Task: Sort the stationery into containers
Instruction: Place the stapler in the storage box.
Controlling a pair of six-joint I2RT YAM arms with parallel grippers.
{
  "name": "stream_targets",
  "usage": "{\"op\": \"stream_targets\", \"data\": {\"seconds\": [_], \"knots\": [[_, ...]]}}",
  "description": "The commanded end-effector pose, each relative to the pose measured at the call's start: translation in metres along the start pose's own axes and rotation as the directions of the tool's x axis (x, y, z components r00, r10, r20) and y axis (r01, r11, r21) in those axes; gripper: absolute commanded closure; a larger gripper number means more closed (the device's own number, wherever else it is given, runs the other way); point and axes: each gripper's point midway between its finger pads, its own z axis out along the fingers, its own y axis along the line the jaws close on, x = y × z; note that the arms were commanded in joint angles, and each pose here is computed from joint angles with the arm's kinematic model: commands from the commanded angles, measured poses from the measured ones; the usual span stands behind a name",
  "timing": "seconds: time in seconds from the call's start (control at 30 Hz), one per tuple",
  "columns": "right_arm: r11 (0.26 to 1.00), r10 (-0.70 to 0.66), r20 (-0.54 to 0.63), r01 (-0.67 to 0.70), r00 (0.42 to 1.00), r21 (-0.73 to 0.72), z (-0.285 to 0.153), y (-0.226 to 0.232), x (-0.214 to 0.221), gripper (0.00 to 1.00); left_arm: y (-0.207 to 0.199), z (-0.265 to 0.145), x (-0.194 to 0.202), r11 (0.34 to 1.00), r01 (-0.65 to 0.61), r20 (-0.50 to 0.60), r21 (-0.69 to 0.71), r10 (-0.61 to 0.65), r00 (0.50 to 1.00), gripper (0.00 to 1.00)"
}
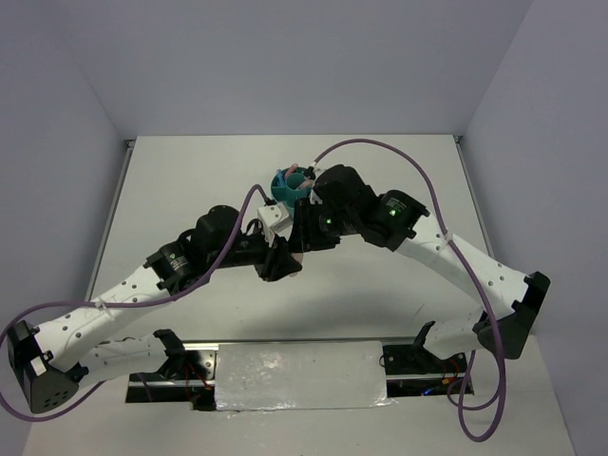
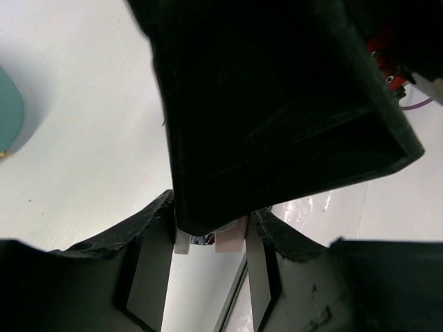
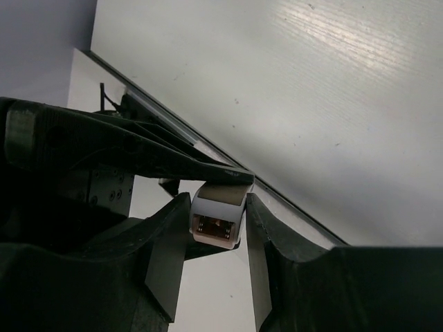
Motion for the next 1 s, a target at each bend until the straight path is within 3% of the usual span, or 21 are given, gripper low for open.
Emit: {"op": "stream_targets", "data": {"seconds": [0.0,0.23,0.33,0.47,0.5,0.57,0.6,0.63,0.7,0.73,0.83,0.87,0.9,0.93,0.97], "knots": [[0.997,-0.052,-0.033,0.05,0.998,-0.06,-0.009,0.022,0.005,0.56,0.0,-0.003,-0.034,0.997,-0.076,0.1,-0.017,0.077,0.992,1.0],[0.997,-0.075,-0.033,0.074,0.997,-0.028,-0.009,0.018,0.004,0.41,0.002,-0.005,-0.033,0.996,-0.083,0.089,-0.036,0.086,0.992,0.98],[0.997,-0.073,-0.045,0.072,0.996,-0.034,-0.007,0.019,0.006,0.44,0.002,-0.007,-0.035,0.996,-0.082,0.098,-0.038,0.086,0.991,0.97],[0.996,-0.079,-0.053,0.076,0.995,-0.047,-0.004,0.02,0.007,0.57,0.004,-0.008,-0.035,0.995,-0.082,0.097,-0.049,0.087,0.991,0.93],[0.996,-0.081,-0.06,0.078,0.995,-0.051,-0.003,0.021,0.009,0.66,0.004,-0.009,-0.037,0.995,-0.083,0.102,-0.056,0.088,0.991,0.91],[0.995,-0.083,-0.08,0.078,0.993,-0.059,-0.001,0.021,0.012,0.74,0.005,-0.011,-0.038,0.995,-0.081,0.106,-0.065,0.088,0.991,0.89],[0.995,-0.079,-0.089,0.074,0.993,-0.066,0.001,0.021,0.014,0.88,0.008,-0.012,-0.039,0.994,-0.078,0.113,-0.081,0.087,0.99,0.85],[0.993,-0.079,-0.08,0.071,0.994,-0.097,-0.001,0.028,0.013,0.94,0.009,-0.013,-0.04,0.993,-0.074,0.116,-0.09,0.084,0.99,0.76],[0.987,-0.07,-0.068,0.059,0.995,-0.153,-0.005,0.035,0.015,0.99,0.016,-0.016,-0.041,0.989,-0.049,0.125,-0.139,0.066,0.99,0.66],[0.977,-0.067,-0.021,0.061,0.998,-0.205,-0.006,0.046,0.006,1.0,0.02,-0.017,-0.041,0.986,-0.036,0.129,-0.161,0.057,0.99,0.49],[0.954,-0.066,0.054,0.079,0.996,-0.29,-0.013,0.061,-0.004,1.0,0.03,-0.02,-0.04,0.975,0.01,0.136,-0.224,0.021,0.99,0.28],[0.952,-0.066,0.071,0.084,0.995,-0.296,-0.014,0.062,-0.007,1.0,0.032,-0.019,-0.038,0.973,0.015,0.124,-0.231,0.014,0.992,0.24],[0.949,-0.071,0.092,0.095,0.993,-0.3,-0.016,0.064,-0.01,1.0,0.033,-0.019,-0.037,0.971,0.026,0.123,-0.238,0.004,0.992,0.16],[0.953,-0.07,0.125,0.103,0.99,-0.286,-0.016,0.063,-0.017,1.0,0.035,-0.018,-0.036,0.968,0.031,0.118,-0.247,-0.002,0.993,0.01],[0.955,-0.073,0.141,0.11,0.987,-0.277,-0.017,0.061,-0.02,1.0,0.037,-0.018,-0.034,0.966,0.036,0.11,-0.254,-0.008,0.994,0.01]]}}
